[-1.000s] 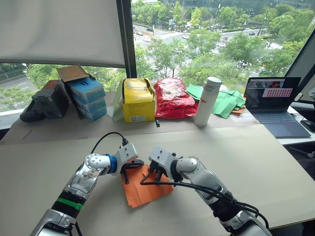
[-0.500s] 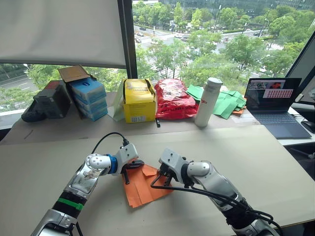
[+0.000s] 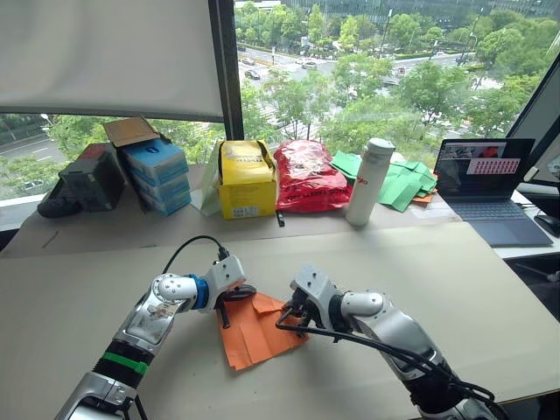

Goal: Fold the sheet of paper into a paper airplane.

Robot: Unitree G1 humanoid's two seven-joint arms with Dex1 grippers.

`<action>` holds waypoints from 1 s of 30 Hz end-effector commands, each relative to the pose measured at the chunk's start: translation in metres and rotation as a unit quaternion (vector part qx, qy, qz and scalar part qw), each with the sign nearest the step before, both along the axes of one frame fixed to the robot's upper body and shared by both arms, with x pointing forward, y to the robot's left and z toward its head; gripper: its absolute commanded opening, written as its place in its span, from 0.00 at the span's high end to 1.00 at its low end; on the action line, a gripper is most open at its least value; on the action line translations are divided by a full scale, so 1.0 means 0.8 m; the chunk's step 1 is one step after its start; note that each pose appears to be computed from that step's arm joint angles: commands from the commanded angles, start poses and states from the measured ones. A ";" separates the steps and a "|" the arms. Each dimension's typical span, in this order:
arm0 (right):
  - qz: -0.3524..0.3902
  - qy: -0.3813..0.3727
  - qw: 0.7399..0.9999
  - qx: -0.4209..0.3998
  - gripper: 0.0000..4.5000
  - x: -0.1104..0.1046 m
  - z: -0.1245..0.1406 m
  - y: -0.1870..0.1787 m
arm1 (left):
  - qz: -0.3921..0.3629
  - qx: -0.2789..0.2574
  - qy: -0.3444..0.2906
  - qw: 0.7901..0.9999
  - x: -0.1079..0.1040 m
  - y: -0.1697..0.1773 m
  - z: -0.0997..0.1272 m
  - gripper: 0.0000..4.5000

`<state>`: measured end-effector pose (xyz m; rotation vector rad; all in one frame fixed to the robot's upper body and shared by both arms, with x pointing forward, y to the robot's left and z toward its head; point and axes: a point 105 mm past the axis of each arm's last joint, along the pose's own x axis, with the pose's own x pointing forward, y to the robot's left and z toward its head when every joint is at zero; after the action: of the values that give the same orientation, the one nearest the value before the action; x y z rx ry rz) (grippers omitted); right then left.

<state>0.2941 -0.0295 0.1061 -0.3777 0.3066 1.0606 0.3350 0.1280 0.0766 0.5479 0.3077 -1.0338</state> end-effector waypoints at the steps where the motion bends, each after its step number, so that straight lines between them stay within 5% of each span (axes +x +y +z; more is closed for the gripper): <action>1: 0.034 -0.064 0.996 0.058 0.99 -0.003 0.049 0.017 | -0.003 0.012 0.010 1.000 -0.004 0.000 -0.007 1.00; 12: 0.046 -0.034 0.998 0.029 0.99 0.014 0.002 0.046 | 0.004 0.006 -0.001 1.000 -0.003 0.004 0.001 1.00; 19: 0.058 0.003 0.997 -0.057 0.99 0.012 -0.053 0.034 | 0.041 -0.027 -0.012 0.999 -0.006 0.018 0.022 1.00; 23: 0.052 0.009 0.997 -0.065 0.99 0.012 -0.058 0.033 | 0.117 -0.123 0.001 0.985 -0.014 0.044 0.054 1.00; 26: 0.051 0.005 0.997 -0.066 0.99 0.013 -0.058 0.034 | 0.181 -0.227 0.028 0.957 -0.026 0.072 0.079 1.00; 30: 0.050 0.002 0.997 -0.067 1.00 0.014 -0.058 0.035 | 0.228 -0.287 0.070 0.928 -0.047 0.096 0.084 0.68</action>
<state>0.3069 0.0028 0.0765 -0.4916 0.3032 1.1541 0.3022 0.2047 0.1342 -0.0893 0.2491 -0.6583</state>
